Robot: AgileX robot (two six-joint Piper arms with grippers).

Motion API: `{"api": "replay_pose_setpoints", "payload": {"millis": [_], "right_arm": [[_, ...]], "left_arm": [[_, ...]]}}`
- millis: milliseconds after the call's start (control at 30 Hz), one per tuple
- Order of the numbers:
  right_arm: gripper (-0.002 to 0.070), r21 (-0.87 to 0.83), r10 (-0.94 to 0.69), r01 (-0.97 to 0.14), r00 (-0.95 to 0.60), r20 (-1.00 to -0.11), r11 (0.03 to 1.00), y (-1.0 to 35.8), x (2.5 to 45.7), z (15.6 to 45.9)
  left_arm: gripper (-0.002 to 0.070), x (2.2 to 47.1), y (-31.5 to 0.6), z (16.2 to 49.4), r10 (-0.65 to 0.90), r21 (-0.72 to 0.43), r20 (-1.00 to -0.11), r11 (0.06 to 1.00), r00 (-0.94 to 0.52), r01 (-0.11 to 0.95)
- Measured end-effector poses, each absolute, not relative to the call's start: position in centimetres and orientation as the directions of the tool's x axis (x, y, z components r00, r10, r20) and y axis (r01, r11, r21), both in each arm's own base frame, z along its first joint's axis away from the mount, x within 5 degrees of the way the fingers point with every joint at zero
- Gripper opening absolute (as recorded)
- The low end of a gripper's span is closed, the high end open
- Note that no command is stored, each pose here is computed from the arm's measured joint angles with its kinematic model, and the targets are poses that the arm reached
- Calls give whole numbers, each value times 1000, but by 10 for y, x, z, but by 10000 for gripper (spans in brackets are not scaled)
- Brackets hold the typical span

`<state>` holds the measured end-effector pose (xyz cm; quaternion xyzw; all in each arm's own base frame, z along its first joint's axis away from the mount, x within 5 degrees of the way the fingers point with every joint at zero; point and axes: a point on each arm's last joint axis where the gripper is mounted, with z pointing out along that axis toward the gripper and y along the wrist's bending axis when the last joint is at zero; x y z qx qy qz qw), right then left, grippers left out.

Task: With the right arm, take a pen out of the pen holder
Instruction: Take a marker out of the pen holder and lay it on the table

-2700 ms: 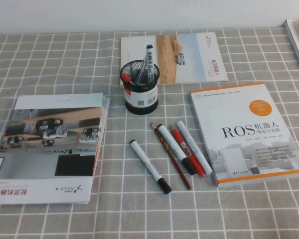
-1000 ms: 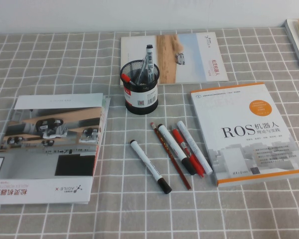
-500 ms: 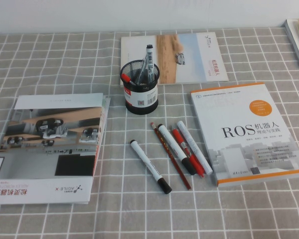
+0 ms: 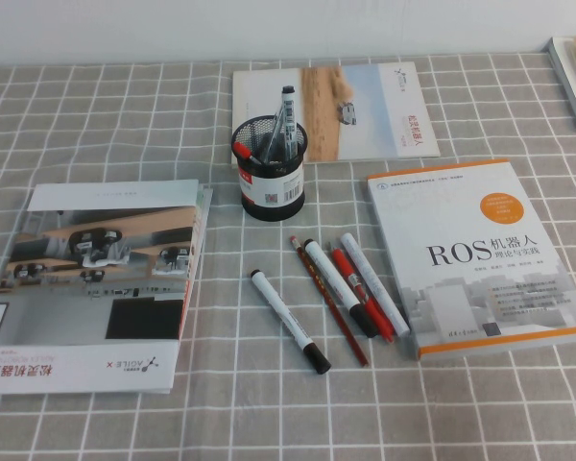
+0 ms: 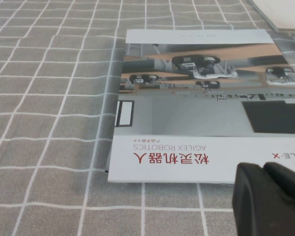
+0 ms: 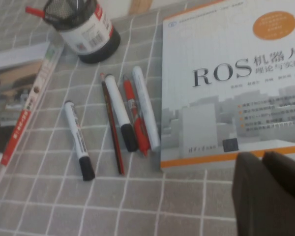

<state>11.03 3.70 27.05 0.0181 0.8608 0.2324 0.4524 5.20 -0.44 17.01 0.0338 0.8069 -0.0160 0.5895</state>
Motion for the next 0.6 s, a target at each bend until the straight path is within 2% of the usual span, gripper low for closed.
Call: {"api": "replay_pose_setpoints", "payload": {"millis": [367, 600], "right_arm": [[-12, 330, 111, -248, -623, -774, 911, 44, 153, 291], [-12, 284, -6, -405, -582, -813, 869, 90, 190, 301]], "left_arm": [[-5, 52, -4, 170, 36, 14, -952, 997, -303, 73], [-5, 52, -4, 170, 36, 14, -952, 997, -303, 73]]}}
